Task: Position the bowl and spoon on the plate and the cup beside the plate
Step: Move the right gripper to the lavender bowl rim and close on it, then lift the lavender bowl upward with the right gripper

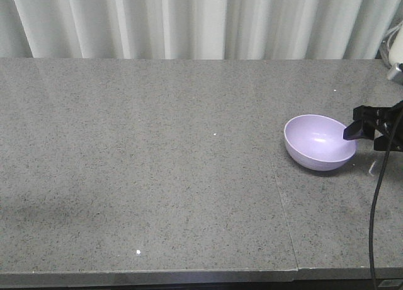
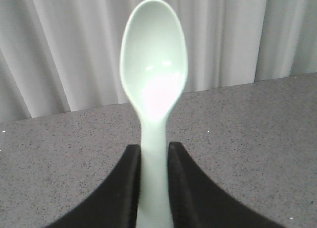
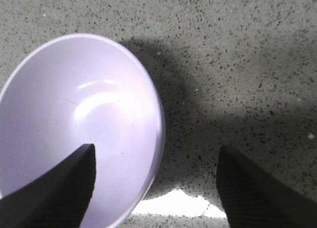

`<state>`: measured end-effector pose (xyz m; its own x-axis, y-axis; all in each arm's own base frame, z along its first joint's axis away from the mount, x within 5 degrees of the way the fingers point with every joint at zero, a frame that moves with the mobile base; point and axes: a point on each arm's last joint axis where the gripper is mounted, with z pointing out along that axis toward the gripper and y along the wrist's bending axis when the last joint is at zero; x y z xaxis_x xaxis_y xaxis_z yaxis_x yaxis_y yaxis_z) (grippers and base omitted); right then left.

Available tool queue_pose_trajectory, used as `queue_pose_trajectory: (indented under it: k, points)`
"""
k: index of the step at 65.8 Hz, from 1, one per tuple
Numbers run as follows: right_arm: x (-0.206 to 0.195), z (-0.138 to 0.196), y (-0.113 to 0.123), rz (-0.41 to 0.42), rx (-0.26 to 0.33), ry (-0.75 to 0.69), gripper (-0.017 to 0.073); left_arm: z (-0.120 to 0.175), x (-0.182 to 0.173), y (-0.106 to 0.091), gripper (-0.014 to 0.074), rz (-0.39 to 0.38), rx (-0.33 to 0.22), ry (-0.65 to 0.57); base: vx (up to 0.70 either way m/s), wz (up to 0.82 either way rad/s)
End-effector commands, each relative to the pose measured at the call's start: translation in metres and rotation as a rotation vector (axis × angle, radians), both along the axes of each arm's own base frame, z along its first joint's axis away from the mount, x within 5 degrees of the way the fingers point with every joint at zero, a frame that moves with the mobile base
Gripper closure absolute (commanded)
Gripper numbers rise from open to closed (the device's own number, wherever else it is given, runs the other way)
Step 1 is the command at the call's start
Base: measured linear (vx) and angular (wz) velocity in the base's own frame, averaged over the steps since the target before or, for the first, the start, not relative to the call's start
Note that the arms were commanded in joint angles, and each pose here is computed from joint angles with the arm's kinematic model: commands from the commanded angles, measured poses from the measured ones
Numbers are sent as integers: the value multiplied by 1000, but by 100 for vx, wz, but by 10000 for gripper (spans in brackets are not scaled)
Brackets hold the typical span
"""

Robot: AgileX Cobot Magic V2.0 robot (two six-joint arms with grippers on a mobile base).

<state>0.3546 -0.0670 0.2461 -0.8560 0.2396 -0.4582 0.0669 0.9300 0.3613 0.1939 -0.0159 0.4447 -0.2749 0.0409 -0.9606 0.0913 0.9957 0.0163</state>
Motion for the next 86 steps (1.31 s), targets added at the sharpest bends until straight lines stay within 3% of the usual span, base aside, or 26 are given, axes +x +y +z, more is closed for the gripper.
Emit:
queue_pose_trajectory:
  k: [1, 18, 28, 35, 53, 57, 68, 76, 86]
  points:
    - [4, 18, -1, 5, -8, -83, 63, 18, -5, 0, 601, -4, -16, -120, 0, 0]
    - [9, 15, 6, 31, -13, -100, 67, 18, -5, 0, 601, -4, -16, -120, 0, 0]
    - [11, 8, 6, 17, 6, -71, 122, 18, -5, 0, 601, -4, -16, -120, 0, 0]
    - [12, 0, 6, 25, 19, -42, 202, 18, -5, 0, 601, -4, -16, -120, 0, 0]
    - [14, -7, 6, 30, 35, -19, 568, 18, -5, 0, 601, -4, -16, -120, 0, 0]
    - [15, -4, 8, 33, 53, -35, 573, 18, -5, 0, 601, -4, -16, -120, 0, 0]
    - [13, 28, 17, 122, 102, -153, 568, 18, -5, 0, 601, -4, -16, -120, 0, 0]
    - [4, 76, 29, 206, 155, -297, 566, 18, -5, 0, 601, -4, -16, -120, 0, 0]
    - [-35, 140, 49, 334, 182, -508, 565, 18, -5, 0, 601, -4, -16, -120, 0, 0]
